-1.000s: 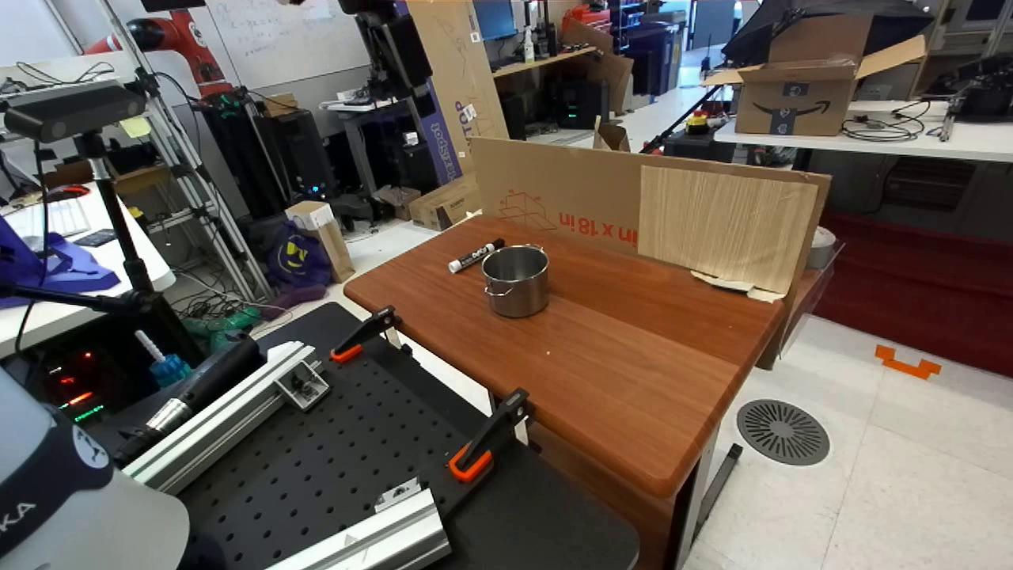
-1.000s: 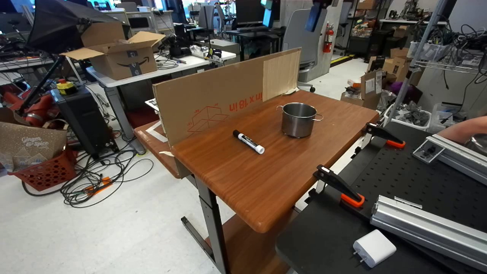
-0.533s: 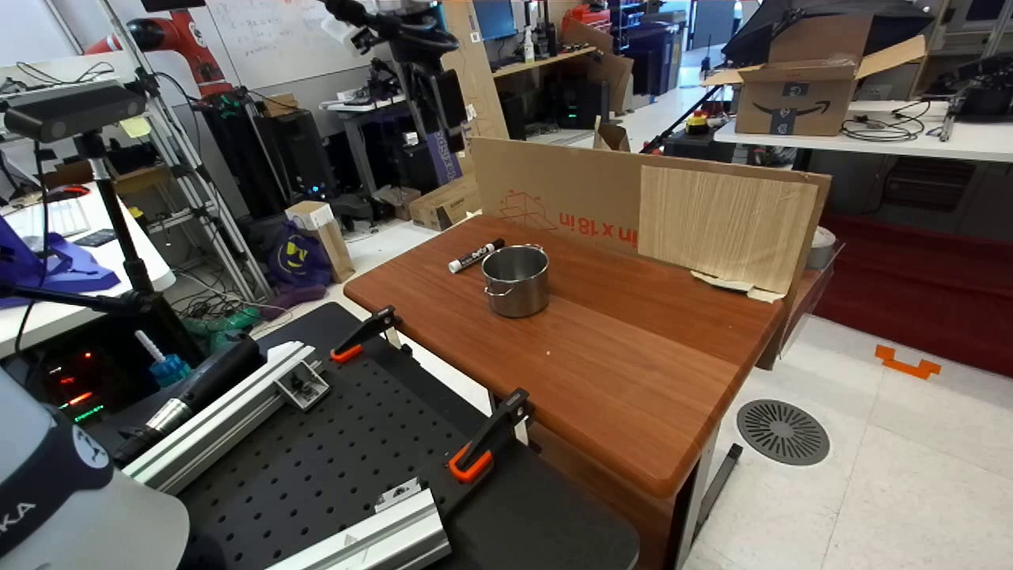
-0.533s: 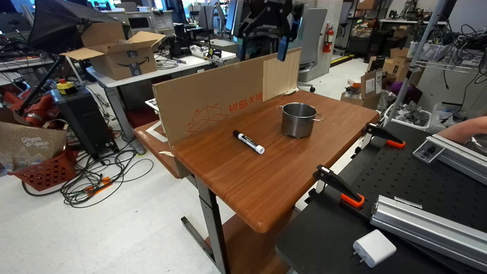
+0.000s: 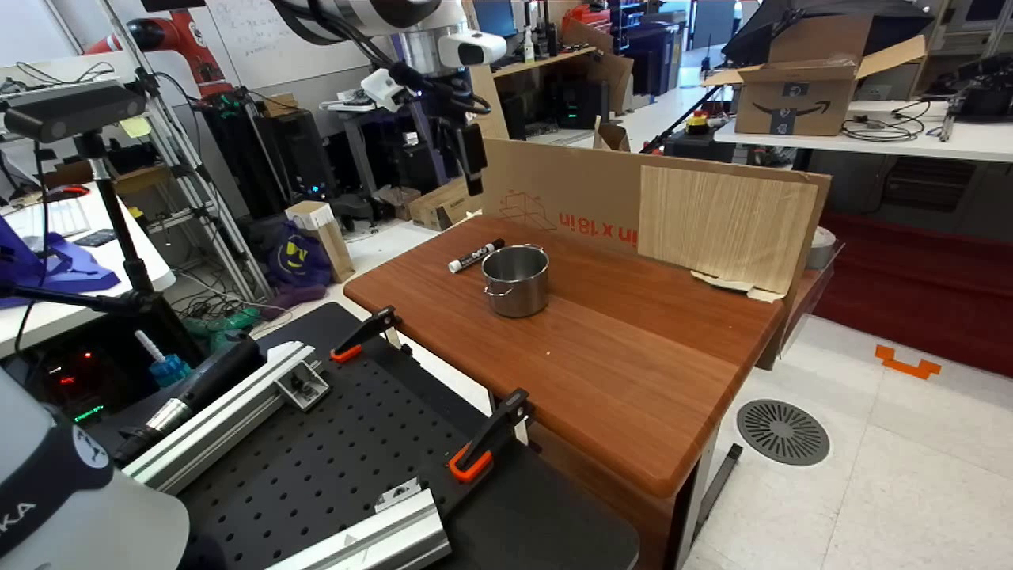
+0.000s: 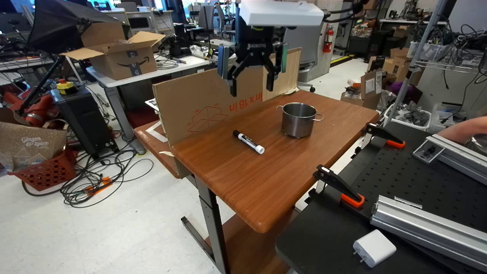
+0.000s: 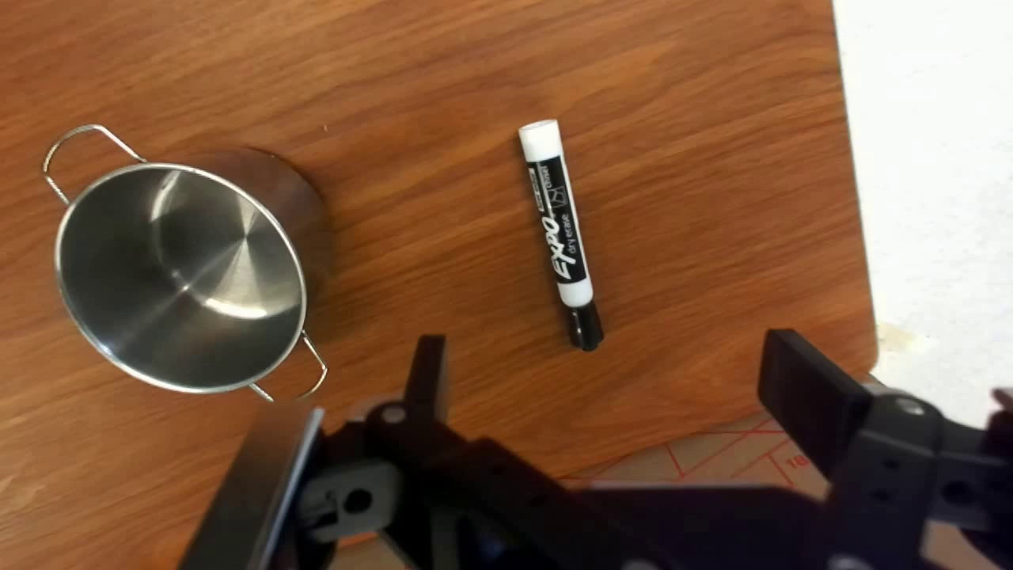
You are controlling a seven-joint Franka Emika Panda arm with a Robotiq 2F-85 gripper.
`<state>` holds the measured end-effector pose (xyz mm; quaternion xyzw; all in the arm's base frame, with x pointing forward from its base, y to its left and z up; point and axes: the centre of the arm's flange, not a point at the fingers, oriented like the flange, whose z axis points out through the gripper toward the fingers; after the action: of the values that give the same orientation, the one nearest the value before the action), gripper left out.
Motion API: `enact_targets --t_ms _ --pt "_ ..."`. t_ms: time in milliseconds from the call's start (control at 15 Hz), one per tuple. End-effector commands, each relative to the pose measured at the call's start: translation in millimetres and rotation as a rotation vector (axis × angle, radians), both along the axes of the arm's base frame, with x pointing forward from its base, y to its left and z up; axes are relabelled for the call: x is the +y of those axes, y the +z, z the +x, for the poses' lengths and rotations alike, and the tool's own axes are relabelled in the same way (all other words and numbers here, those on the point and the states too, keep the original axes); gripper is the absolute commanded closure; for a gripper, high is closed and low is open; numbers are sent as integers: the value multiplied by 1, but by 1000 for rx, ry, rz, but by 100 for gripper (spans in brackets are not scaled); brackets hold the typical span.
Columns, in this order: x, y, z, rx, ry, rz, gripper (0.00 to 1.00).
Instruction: Put the marker in the pot
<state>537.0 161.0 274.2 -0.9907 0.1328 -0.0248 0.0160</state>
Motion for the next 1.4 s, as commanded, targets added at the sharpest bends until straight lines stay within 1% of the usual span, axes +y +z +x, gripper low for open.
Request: enact_targets --t_ms 0,267,467,600,1200,1267,1333 --pt "10 -31 22 13 -24 -51 0" --pt "25 -72 31 44 -28 -102 0" --pt "40 -92 35 51 -22 -128 0" --pt "44 -101 39 53 -26 -140 0" --pt "40 -134 57 69 -47 -175 0" --pt "41 -135 58 69 -48 -174 25" --pt "42 -137 59 68 -49 -177 26"
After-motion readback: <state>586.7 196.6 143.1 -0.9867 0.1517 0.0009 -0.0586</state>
